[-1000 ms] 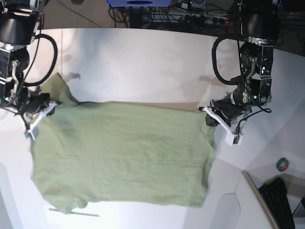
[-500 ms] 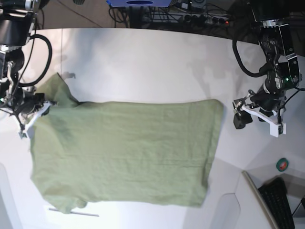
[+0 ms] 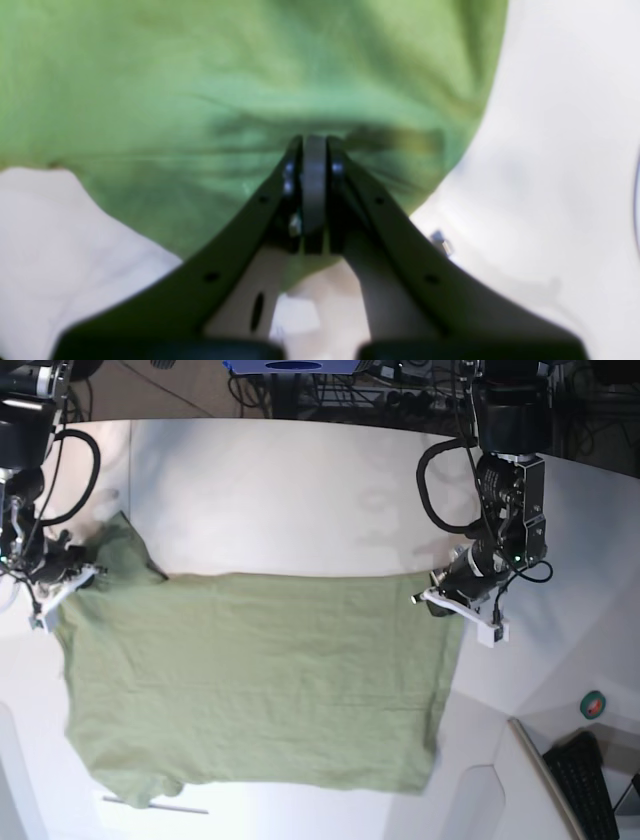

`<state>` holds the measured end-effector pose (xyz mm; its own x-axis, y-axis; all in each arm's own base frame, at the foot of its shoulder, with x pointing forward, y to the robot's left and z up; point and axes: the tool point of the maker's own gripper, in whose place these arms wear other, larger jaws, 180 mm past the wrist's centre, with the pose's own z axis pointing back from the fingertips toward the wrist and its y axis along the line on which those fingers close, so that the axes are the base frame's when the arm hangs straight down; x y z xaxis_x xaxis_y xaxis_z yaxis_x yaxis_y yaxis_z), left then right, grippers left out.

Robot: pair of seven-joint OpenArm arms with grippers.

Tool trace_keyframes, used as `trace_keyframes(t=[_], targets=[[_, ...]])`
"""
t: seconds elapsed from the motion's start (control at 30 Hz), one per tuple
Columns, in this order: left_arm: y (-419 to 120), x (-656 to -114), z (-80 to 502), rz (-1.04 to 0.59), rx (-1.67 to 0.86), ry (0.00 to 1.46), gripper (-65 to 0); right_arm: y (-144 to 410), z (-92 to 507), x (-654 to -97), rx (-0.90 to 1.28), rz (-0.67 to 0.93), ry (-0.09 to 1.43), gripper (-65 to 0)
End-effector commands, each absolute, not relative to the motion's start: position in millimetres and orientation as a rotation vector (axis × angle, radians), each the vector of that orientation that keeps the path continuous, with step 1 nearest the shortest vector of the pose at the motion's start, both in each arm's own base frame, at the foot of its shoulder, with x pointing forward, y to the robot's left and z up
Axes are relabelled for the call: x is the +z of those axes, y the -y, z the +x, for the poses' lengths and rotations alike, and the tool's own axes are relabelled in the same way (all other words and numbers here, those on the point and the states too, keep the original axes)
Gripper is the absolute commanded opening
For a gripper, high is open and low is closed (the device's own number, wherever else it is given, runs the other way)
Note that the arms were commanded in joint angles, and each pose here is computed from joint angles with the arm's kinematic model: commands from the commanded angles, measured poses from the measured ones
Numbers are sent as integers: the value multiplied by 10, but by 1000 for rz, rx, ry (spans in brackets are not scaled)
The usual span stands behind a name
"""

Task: Layout the t-shirt on the table in an organized manner, then fold the t-shirt properly
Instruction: 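Lay the t-shirt down flat, pulling both grippers apart along the shoulders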

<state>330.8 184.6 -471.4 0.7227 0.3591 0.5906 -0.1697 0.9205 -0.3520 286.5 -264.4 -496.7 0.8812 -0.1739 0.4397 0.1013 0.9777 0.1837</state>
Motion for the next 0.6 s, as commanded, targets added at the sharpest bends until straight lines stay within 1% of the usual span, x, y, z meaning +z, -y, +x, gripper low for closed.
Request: trace_keyframes(t=[0.0, 0.13, 0.2, 0.33, 0.57], targets=[[-1894, -4678, 3348, -276, 282, 734, -650, 2726, 2922, -4890, -142, 145, 497, -650], [-2026, -4914, 3126, -230, 246, 658, -650, 2717, 2777, -4974, -143, 144, 467, -650], [-2202, -4975, 2947, -197, 254, 637, -650, 2710, 2648, -5029, -141, 144, 438, -650], [-2528, -4875, 2770, -138, 266, 658, -650, 2648, 2450, -5046, -112, 140, 407, -650], [-2793, -4679, 2680, -92, 289, 709, -650, 2287, 2245, -4910, -55, 166, 411, -650]])
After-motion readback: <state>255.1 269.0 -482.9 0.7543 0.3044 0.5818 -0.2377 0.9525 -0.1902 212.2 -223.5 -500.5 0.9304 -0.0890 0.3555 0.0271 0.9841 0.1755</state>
